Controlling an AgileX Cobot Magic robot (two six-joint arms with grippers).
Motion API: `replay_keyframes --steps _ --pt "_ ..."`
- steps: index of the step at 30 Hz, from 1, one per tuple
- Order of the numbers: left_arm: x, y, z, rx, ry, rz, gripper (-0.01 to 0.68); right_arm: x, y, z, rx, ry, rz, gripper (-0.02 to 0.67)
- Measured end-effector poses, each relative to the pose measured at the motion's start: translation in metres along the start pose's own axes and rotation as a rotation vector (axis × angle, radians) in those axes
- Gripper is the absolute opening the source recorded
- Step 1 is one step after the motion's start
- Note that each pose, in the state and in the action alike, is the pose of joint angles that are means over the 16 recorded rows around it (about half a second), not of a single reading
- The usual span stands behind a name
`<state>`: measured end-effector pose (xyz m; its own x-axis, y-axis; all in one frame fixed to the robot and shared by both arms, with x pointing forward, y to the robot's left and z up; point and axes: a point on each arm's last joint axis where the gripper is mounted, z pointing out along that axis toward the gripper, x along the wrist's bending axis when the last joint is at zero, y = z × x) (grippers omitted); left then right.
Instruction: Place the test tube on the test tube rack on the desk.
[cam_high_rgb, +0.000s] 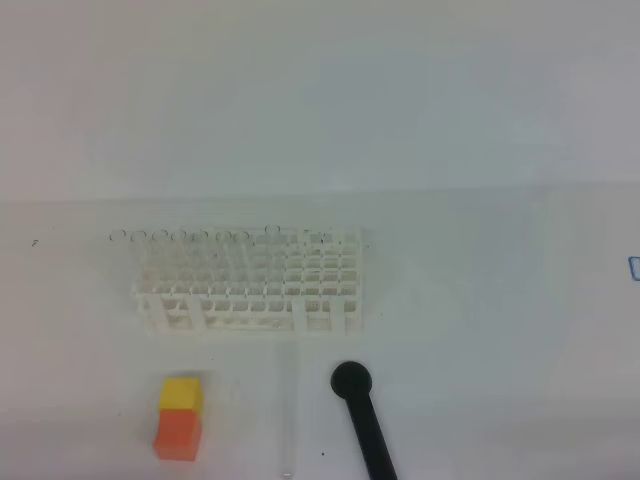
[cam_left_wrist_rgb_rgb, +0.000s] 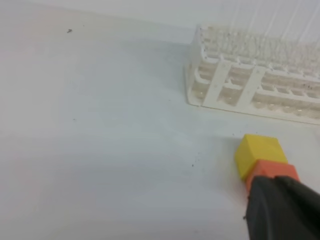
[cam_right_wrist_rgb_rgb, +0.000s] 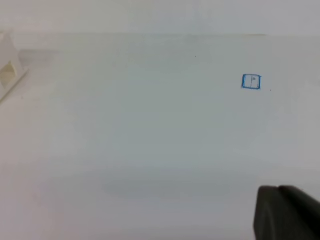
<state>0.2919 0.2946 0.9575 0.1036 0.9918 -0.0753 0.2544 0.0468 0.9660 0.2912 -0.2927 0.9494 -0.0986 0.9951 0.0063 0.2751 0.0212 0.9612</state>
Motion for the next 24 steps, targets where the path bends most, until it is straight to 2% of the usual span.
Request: replay_keyframes --steps 11,17,24 --pt "-0.001 0.01 -0.001 -0.112 -0.007 -0.001 -0.001 -0.001 0.004 0.0 -0.055 -0.007 -0.016 -0.001" --pt "-0.001 0.021 -0.002 -0.23 -0.012 0.01 -0.001 -0.001 0.018 -0.001 -0.209 -0.016 -0.029 -0.001" --pt "-0.002 0.029 -0.005 -0.325 0.002 0.124 -0.001 -0.001 0.036 -0.007 -0.426 -0.024 -0.035 -0.001"
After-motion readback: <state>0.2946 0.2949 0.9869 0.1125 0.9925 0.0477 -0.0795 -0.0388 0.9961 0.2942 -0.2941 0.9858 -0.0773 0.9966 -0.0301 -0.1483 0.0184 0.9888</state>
